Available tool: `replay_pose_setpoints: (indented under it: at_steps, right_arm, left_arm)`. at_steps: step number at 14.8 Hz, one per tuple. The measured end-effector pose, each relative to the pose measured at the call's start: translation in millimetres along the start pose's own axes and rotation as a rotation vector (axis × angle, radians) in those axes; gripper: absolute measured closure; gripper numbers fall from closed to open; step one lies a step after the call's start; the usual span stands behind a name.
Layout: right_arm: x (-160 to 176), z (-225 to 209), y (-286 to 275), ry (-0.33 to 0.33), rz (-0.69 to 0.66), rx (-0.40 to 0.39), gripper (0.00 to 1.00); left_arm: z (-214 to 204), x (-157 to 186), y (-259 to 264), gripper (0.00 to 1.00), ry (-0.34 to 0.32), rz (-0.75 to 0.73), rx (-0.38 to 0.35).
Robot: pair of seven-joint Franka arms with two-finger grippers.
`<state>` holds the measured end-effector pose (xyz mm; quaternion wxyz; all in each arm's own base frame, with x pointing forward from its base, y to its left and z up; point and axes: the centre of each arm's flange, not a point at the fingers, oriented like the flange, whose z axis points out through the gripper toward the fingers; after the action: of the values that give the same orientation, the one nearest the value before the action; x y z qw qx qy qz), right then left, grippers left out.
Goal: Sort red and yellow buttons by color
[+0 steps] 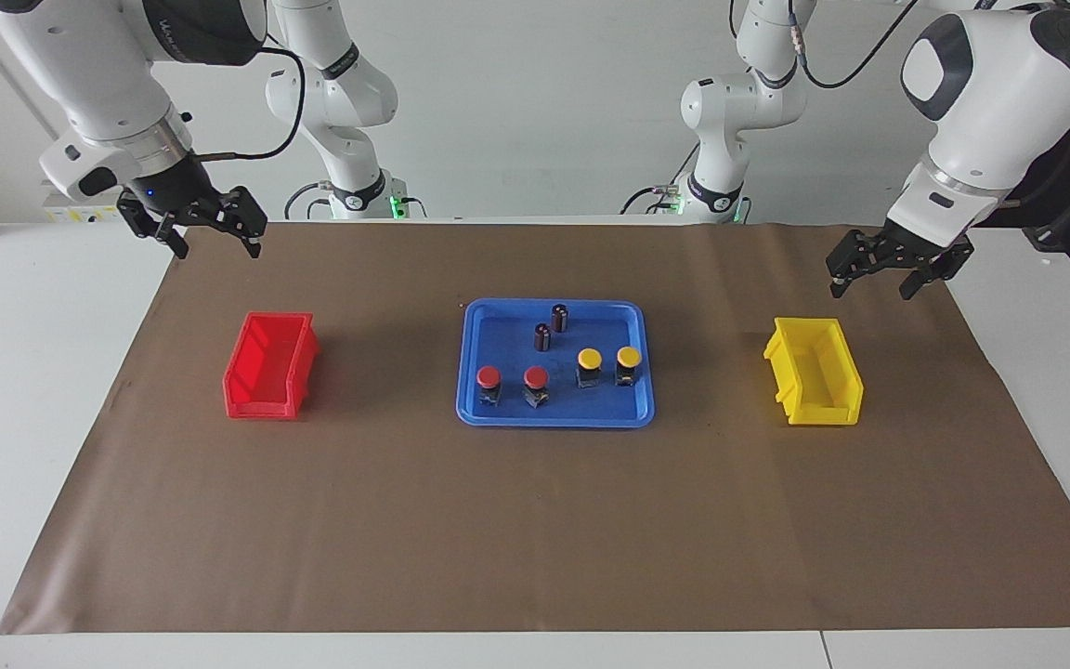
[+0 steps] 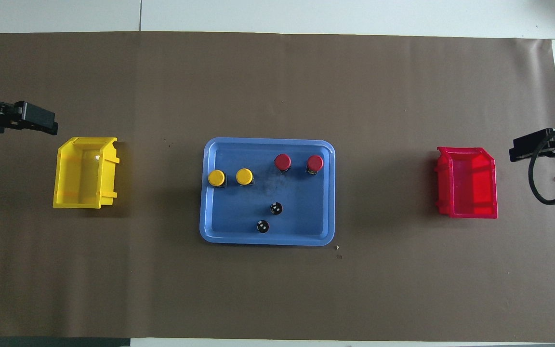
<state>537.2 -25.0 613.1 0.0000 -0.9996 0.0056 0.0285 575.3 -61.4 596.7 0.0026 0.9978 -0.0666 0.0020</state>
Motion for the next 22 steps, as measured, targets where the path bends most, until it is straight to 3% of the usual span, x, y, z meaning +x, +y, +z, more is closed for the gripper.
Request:
replay_pose_setpoints:
  at_steps: [22]
  right_arm:
    - [13.2, -13.8, -29.8, 0.017, -0.046, 0.002, 0.0]
  left_arm:
    - [0.0, 0.0, 0.0, 0.0, 0.0, 0.0, 0.0]
